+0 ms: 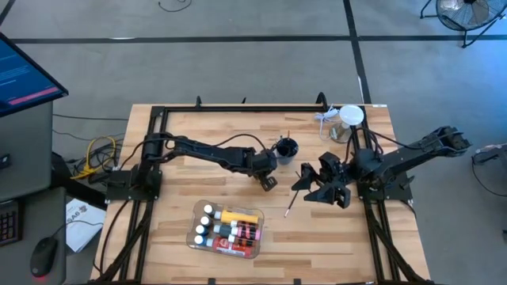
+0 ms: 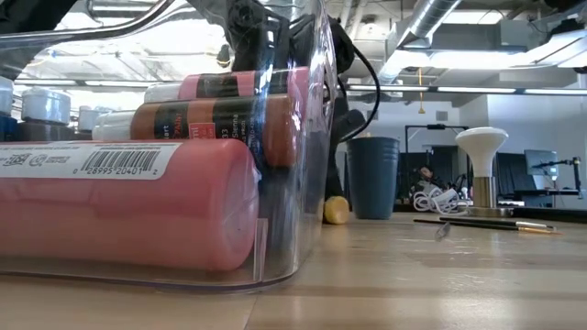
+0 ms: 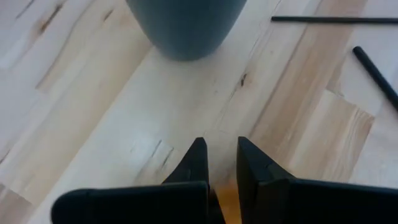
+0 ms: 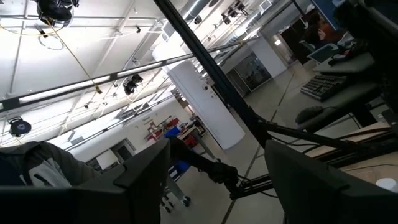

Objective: Pick & Place Paint Supplies
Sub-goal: Put the small yellow paint bottle into the transparent bin, then put the yellow paint bottle into the transparent bin

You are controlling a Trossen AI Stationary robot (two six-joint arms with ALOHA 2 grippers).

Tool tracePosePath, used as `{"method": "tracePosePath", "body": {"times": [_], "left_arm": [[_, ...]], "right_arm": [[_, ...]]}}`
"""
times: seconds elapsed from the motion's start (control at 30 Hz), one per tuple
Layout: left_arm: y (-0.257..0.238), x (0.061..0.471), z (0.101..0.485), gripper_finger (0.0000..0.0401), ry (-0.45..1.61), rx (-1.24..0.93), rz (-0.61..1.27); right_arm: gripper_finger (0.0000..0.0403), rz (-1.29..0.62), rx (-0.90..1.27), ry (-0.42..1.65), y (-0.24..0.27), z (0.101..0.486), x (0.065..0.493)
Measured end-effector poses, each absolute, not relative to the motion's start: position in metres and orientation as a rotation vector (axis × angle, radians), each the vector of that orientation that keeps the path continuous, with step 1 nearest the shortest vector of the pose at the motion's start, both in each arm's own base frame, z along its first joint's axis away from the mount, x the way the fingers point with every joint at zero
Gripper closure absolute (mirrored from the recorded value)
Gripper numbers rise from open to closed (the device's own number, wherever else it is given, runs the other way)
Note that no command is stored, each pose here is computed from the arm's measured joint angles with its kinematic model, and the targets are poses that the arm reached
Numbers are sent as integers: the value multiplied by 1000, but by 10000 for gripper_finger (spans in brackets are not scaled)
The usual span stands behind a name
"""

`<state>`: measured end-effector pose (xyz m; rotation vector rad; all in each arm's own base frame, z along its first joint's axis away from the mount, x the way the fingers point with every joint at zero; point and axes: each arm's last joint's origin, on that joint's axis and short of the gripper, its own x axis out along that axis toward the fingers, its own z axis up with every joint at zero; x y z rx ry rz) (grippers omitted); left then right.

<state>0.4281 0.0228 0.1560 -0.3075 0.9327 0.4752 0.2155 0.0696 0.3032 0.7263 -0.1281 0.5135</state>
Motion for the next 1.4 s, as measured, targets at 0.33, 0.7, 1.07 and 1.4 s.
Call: {"method": "tracePosePath", "body": {"times": [0.33, 0.7, 1.07, 1.4], "left_arm": [[16, 429, 163, 400, 898, -293, 470], [15, 401, 221, 391, 882, -505, 476], [37, 389, 221, 235, 983, -819, 506], [20, 404, 163, 152, 1199, -533, 294]], "right_arm": [[148, 510, 726, -132, 69, 303, 216], [148, 522, 732, -126, 71, 303, 215], [148, 488, 727, -141, 63, 304, 217], [148, 486, 737, -139, 62, 304, 218]]}}
